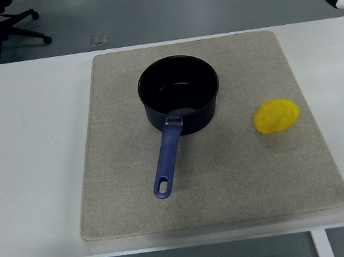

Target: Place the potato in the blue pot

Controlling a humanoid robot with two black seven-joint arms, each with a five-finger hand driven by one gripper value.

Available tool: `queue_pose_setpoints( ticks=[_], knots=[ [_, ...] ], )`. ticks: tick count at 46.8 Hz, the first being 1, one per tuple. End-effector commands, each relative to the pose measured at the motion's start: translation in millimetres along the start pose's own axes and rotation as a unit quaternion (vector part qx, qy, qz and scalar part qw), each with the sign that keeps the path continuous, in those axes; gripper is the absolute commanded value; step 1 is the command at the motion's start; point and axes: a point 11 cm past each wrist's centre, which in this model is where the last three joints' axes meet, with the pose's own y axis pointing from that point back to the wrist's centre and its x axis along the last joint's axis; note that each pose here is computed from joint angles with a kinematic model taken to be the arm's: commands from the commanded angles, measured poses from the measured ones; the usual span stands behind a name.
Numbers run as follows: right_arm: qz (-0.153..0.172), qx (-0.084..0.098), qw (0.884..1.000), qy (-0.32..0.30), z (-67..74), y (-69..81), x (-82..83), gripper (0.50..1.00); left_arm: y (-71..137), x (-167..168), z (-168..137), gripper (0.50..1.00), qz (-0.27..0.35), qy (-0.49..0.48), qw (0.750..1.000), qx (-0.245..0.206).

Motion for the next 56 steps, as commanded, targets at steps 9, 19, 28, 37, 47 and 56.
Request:
queue_pose_setpoints(
  ticks=[9,19,28,37,47,56],
  knots=[
    [0.0,-0.001,1.0,0.003,-0.3,0.1,0.4,0.942,0.0,0.0,0.0,0.994,0.0,0.0,1.0,0.0],
    [-0.002,-0.004,1.0,0.005,1.5,0.3,0.1,0.942,0.0,0.0,0.0,0.994,0.0,0.0,1.0,0.0],
    [-0.027,-0.018,0.998,0.059,7.9,3.2,-3.7,0.944,0.0,0.0,0.0,0.996,0.0,0.0,1.0,0.0],
    [-0.045,-0.044,0.991,0.118,20.7,9.1,-1.2,0.944,0.0,0.0,0.0,0.994,0.0,0.0,1.0,0.0],
    [-0.074,-0.06,0.975,0.2,22.9,22.8,2.5,0.942,0.0,0.0,0.0,0.996,0.0,0.0,1.0,0.0],
    [-0.1,-0.08,0.952,0.277,22.0,43.3,15.0,0.942,0.0,0.0,-0.1,0.994,0.0,-0.001,1.0,0.0]
  ],
)
